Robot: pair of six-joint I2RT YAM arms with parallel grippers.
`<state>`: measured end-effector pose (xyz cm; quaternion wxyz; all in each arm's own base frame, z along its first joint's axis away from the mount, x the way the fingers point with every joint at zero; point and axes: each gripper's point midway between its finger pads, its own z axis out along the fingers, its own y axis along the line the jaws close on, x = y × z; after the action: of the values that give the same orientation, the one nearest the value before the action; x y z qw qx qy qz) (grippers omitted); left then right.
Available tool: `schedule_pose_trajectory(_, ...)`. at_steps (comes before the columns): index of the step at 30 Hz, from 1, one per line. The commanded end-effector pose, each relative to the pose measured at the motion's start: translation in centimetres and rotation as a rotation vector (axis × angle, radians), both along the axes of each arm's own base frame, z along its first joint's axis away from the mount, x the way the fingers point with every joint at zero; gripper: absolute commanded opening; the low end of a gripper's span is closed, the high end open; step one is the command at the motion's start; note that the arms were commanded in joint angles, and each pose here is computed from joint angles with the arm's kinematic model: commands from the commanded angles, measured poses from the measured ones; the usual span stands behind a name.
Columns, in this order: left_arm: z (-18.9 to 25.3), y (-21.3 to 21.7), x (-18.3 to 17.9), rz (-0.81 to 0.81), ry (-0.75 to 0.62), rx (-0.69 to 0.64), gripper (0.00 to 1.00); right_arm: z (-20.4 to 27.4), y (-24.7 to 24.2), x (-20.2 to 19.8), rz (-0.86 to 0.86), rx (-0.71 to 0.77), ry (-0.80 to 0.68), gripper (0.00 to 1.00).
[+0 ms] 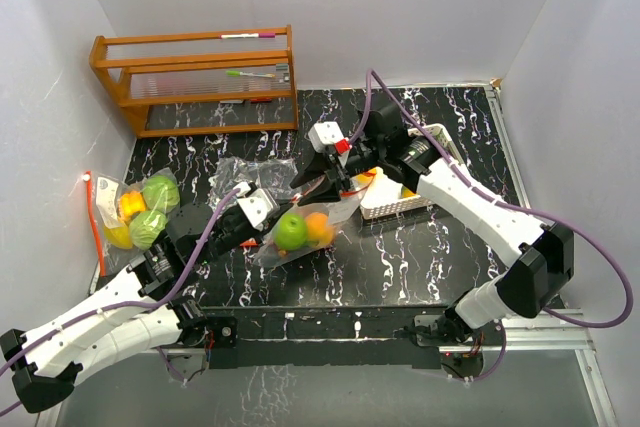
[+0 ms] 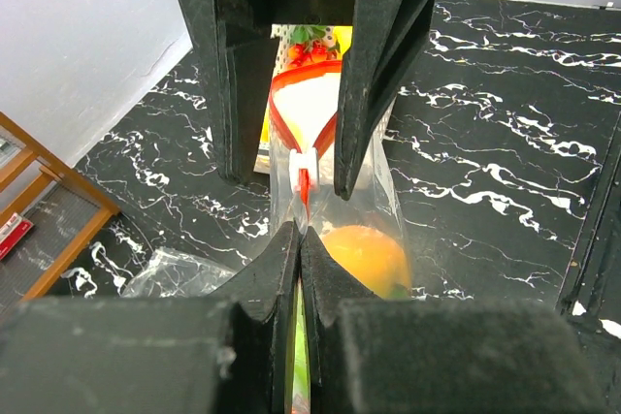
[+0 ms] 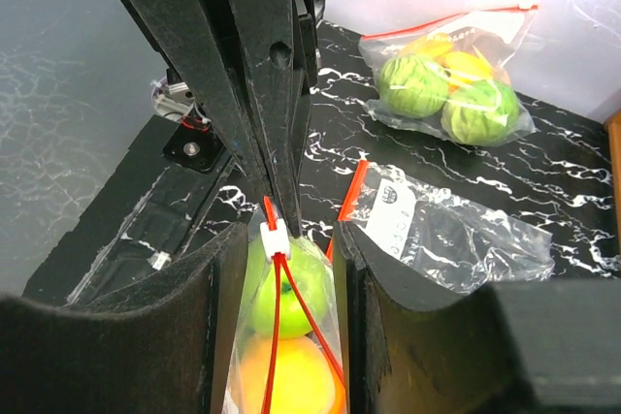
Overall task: Place the food in the zip-top bag and seal the zipper
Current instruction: Zip the zipper food storage bag.
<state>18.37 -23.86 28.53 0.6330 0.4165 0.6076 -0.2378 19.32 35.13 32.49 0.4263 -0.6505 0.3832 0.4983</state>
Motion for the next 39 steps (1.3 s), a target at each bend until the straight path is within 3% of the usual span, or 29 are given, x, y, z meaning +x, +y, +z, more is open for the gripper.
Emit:
schedule_pose_trajectory(1,2.2,0.4,0.1,0.014,-0.042,-0.045,0.0,1.8,0.3,-0.3,0.025,0.032,-0.044,0.43)
schedule_pose_trajectory(5,2.1,0.4,0.1,0.015,-0.041,-0.044,0.0,1.8,0.3,-0.2,0.019,0.029,-0.046,0.41)
schedule_pose_trajectory(7,2.1,0.5,0.1,0.016,-0.043,-0.045,0.0,2.0,0.3,-0.2,0.018,0.033,-0.051,0.32)
schedule_pose_trajectory(18,2.6,0.8,0.2,0.028,-0.054,-0.052,0.0,1.5,0.4,0.3,-0.006,0.017,-0.039,0.19)
schedule_pose_trajectory(39,5.7,4.1,0.4,0.151,-0.137,-0.136,0.0,-2.4,-2.3,4.3,-0.307,-0.104,-0.039,0.13)
